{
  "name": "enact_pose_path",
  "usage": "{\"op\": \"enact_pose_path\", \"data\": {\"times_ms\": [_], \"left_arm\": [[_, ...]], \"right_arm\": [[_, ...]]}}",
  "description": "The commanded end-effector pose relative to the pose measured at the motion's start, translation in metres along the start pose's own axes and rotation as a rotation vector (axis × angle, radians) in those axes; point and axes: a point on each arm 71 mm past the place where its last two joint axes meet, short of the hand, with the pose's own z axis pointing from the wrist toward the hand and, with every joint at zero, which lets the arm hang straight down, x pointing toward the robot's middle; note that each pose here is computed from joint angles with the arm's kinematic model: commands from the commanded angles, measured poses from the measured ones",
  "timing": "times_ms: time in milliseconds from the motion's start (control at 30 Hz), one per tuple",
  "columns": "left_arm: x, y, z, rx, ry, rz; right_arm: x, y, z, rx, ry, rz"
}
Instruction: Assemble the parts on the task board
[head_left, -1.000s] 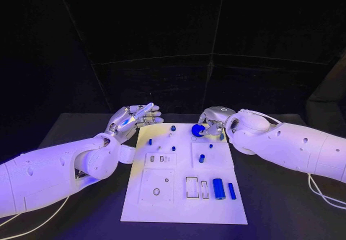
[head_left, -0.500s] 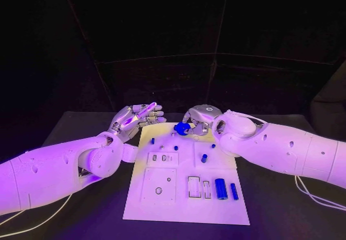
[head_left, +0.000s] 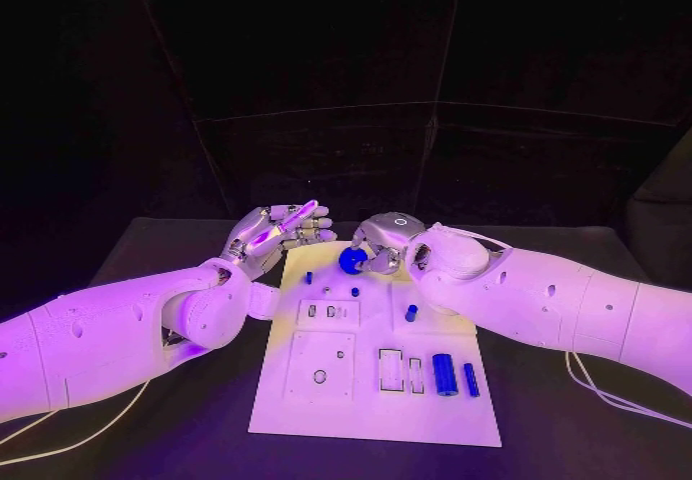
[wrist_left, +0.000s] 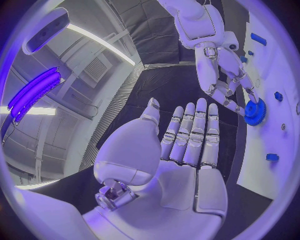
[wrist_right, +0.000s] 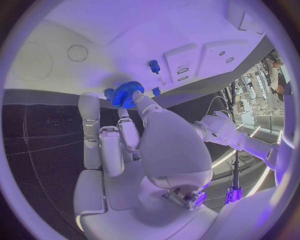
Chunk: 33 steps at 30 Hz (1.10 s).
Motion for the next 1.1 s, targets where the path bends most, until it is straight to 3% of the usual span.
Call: {"op": "enact_pose_path", "data": {"times_ms": [33,633,1100], "left_arm": [[0.0018,-0.0007,0.0006,0.005,0.017,-0.002],[0.0031,0.0000,0.0017,0.000,0.021,-0.004],[0.0026,0.0001,0.0013,-0.004,0.022,-0.005]], "right_arm": [[0.003,0.002,0.003,-0.010,0.021,-0.014],[0.012,0.004,0.014,0.022,0.057,-0.021],[0.012,0.002,0.012,0.026,0.062,-0.006]]}}
